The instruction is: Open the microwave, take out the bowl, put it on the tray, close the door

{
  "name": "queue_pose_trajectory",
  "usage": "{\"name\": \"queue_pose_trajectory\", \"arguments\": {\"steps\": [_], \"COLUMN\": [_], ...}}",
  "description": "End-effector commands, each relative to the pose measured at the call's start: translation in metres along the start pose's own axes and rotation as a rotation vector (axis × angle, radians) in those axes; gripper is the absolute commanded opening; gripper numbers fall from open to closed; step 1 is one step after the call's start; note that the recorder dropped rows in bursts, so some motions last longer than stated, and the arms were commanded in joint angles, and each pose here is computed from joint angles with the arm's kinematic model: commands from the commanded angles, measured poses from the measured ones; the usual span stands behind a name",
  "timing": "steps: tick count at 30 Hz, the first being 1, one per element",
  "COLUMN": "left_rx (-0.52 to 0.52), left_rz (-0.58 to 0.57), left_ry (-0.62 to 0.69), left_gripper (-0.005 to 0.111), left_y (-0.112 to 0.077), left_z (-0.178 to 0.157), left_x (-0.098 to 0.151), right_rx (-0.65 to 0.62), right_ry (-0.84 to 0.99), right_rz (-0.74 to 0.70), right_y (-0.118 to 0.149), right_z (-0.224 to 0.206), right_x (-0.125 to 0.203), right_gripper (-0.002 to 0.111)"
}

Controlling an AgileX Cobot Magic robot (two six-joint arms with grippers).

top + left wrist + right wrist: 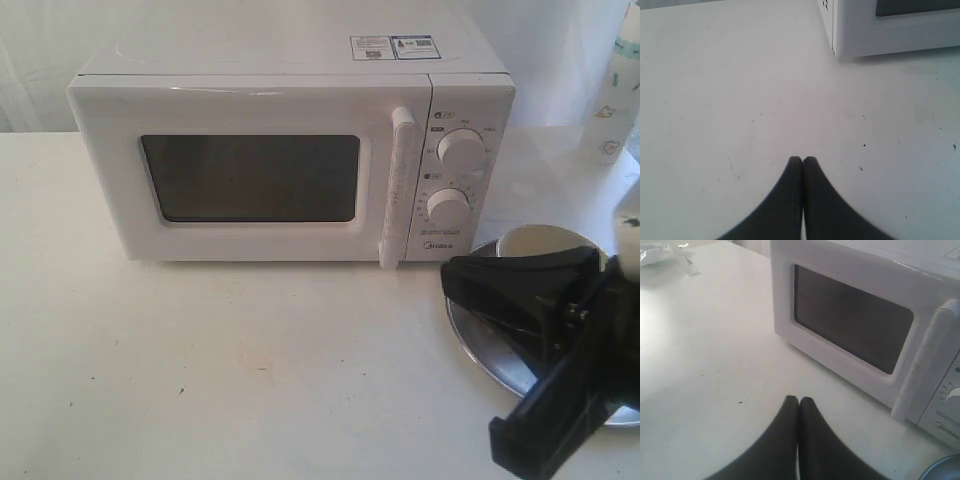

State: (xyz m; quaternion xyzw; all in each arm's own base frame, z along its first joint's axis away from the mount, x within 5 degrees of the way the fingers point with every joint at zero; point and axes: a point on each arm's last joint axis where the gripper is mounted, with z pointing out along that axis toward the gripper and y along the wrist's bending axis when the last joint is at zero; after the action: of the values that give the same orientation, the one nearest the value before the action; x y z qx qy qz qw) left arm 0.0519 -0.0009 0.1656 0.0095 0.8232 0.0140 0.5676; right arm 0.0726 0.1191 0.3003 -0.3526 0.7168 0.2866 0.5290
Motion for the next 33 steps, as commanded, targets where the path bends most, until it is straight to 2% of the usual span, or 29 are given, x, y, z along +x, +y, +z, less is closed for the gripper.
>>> {"name": "queue_pose_trajectory", "arguments": {"steps": [1, 6, 13, 19, 22, 24, 28, 30, 33], "left_rx": [0.006, 0.006, 0.006, 0.006, 0.006, 0.006, 0.006, 0.006, 0.006], "left_rz": [-0.006, -0.006, -0.006, -0.006, -0.006, -0.006, -0.006, -0.006, -0.006], "left_ry": [-0.004, -0.004, -0.004, -0.004, -0.004, -0.005, -0.004, -0.004, -0.004], "left_gripper": [0.000, 0.000, 0.000, 0.000, 0.000, 0.000, 0.000, 0.000, 0.000], "left_y": [0.000, 0.000, 0.000, 0.000, 0.000, 0.000, 0.000, 0.000, 0.000], "left_z": [0.000, 0.000, 0.000, 0.000, 0.000, 0.000, 0.000, 0.000, 0.000], "left_x": [-0.001, -0.001, -0.001, -0.001, -0.001, -0.001, -0.001, -0.001, -0.001], "right_rx": [0.026, 0.085, 0.289, 0.387, 0.442, 0.502, 0.536, 0.541, 0.575], "right_ry": [-0.007, -0.115, -0.262, -0.358, -0.397, -0.436, -0.515, -0.521, -0.498], "right_rz": [0.080, 0.190, 0.401, 0.515, 0.629, 0.769, 0.978, 0.995, 0.923], "right_y": [-0.005, -0.019, -0.038, -0.044, -0.047, -0.051, -0.054, -0.054, -0.055], "right_z": [-0.013, -0.034, -0.055, -0.061, -0.062, -0.064, -0.066, -0.067, -0.067], "right_x": [0.008, 0.029, 0.084, 0.115, 0.119, 0.121, 0.123, 0.123, 0.124], "right_gripper": [0.000, 0.000, 0.000, 0.000, 0.000, 0.000, 0.000, 0.000, 0.000]}}
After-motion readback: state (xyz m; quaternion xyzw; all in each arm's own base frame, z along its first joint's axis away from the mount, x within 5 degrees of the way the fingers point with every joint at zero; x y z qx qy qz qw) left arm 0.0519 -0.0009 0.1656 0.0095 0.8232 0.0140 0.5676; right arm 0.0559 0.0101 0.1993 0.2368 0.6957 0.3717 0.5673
